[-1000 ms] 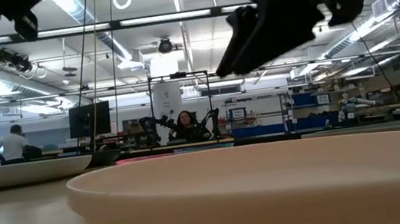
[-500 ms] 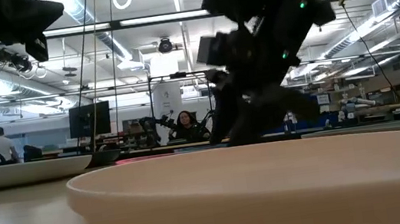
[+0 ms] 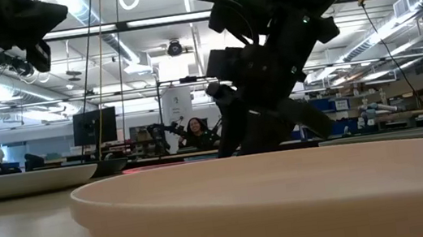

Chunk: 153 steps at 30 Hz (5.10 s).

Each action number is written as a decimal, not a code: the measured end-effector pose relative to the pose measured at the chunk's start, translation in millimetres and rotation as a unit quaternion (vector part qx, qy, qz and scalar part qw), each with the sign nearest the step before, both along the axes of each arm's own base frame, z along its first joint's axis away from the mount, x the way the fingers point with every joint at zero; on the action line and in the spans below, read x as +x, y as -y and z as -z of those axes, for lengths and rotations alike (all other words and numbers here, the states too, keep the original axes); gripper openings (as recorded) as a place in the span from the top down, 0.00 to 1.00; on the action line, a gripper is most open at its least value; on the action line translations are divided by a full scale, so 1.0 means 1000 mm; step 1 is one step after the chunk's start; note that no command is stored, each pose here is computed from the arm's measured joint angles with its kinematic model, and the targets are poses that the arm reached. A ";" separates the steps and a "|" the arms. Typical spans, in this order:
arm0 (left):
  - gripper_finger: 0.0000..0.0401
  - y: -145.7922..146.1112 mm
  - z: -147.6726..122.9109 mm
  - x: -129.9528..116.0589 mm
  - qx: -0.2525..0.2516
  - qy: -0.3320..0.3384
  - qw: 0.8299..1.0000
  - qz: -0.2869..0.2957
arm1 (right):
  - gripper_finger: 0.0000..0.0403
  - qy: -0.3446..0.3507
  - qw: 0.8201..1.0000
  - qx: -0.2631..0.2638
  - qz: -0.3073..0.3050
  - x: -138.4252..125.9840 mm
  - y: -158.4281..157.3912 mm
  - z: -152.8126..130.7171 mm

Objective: Stack plastic plates
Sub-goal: Stack the pink plate on top of tthe blue plate, then stack the blue and pink plates on top of the green plate

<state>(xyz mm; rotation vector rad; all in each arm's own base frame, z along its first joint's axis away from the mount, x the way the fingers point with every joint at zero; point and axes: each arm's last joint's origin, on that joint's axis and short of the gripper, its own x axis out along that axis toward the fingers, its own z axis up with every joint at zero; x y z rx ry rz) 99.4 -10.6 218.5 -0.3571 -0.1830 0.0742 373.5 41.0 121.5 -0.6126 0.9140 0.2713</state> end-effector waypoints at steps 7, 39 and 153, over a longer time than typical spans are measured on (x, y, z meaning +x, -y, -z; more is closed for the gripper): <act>0.94 0.000 0.000 0.000 -0.052 0.005 0.999 0.006 | 0.75 -0.003 1.000 0.019 0.008 0.001 0.016 0.001; 0.94 0.000 0.001 0.000 -0.042 0.000 0.999 0.004 | 0.98 0.069 0.964 -0.061 0.250 0.021 0.124 -0.080; 0.94 0.014 -0.021 -0.008 -0.081 0.111 0.981 0.136 | 0.59 0.045 0.948 0.046 0.312 -0.005 0.206 0.001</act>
